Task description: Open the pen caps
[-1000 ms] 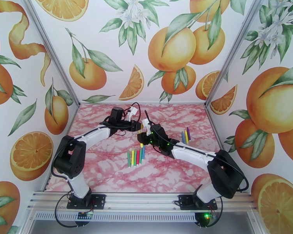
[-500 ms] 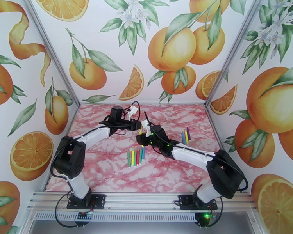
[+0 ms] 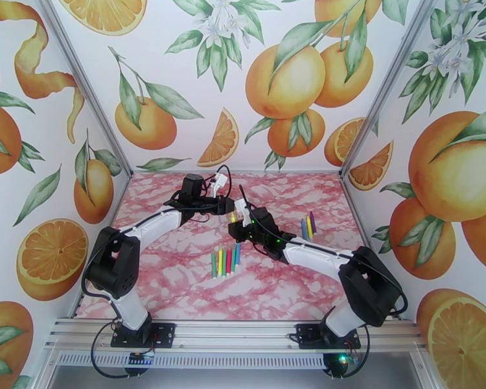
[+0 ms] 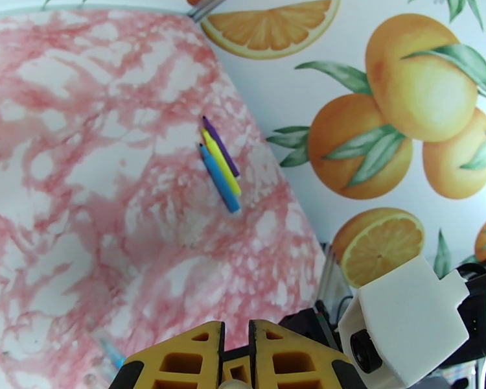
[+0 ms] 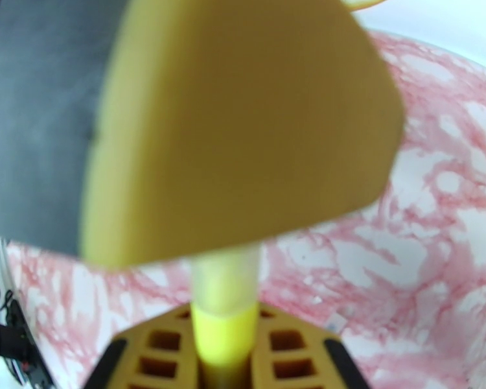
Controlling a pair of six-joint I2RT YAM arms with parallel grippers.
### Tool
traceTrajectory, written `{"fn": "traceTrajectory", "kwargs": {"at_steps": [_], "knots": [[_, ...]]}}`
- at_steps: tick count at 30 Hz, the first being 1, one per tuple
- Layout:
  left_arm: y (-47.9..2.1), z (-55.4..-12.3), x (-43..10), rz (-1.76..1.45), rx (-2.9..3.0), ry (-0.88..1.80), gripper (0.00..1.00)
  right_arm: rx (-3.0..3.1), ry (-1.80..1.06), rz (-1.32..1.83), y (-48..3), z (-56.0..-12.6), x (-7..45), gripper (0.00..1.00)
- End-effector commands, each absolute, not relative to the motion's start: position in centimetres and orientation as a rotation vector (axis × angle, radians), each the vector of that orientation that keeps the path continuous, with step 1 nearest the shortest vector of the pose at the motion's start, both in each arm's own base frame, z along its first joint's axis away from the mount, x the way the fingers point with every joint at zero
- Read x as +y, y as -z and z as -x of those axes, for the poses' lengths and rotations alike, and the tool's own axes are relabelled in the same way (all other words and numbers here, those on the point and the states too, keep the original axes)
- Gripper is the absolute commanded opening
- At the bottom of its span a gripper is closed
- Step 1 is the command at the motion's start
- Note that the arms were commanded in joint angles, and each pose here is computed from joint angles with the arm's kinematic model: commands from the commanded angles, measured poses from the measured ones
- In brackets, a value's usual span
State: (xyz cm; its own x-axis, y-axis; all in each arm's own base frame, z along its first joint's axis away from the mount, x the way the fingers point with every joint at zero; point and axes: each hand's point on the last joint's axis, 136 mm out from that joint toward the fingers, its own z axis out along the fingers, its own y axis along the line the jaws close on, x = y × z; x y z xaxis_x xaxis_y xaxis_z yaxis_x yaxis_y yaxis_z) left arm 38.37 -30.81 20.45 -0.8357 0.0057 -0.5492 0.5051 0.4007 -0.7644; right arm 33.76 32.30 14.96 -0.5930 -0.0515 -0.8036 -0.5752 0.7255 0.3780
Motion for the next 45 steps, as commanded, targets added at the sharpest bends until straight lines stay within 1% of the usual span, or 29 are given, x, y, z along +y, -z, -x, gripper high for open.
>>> {"fn": "traceTrajectory", "kwargs": {"at_steps": [1, 10, 25, 30, 35, 45], "knots": [[-25.1, -40.5, -29.9, -0.401, 2.059, 1.380, 0.00, 2.119, -0.808, 0.526, -13.7, -32.6, 32.3, 0.00], [-24.6, -43.3, -26.9, -0.226, 2.057, 1.317, 0.00, 2.123, -0.802, 0.551, -12.9, -31.2, 31.3, 0.00], [-25.1, -45.6, -24.5, -0.104, 2.030, 1.289, 0.00, 2.113, -0.822, 0.591, -12.2, -29.3, 30.3, 0.00], [-24.5, -45.9, -24.1, -0.083, 2.044, 1.283, 0.00, 2.114, -0.806, 0.586, -12.1, -29.2, 29.9, 0.00], [-22.8, -45.7, -22.9, -0.090, 2.162, 1.144, 0.00, 2.094, -0.759, 0.548, -12.9, -29.9, 29.3, 0.00], [-19.8, -44.0, -20.4, -0.134, 2.334, 0.897, 0.00, 2.094, -0.593, 0.411, -13.7, -32.8, 27.0, 0.00]]}}
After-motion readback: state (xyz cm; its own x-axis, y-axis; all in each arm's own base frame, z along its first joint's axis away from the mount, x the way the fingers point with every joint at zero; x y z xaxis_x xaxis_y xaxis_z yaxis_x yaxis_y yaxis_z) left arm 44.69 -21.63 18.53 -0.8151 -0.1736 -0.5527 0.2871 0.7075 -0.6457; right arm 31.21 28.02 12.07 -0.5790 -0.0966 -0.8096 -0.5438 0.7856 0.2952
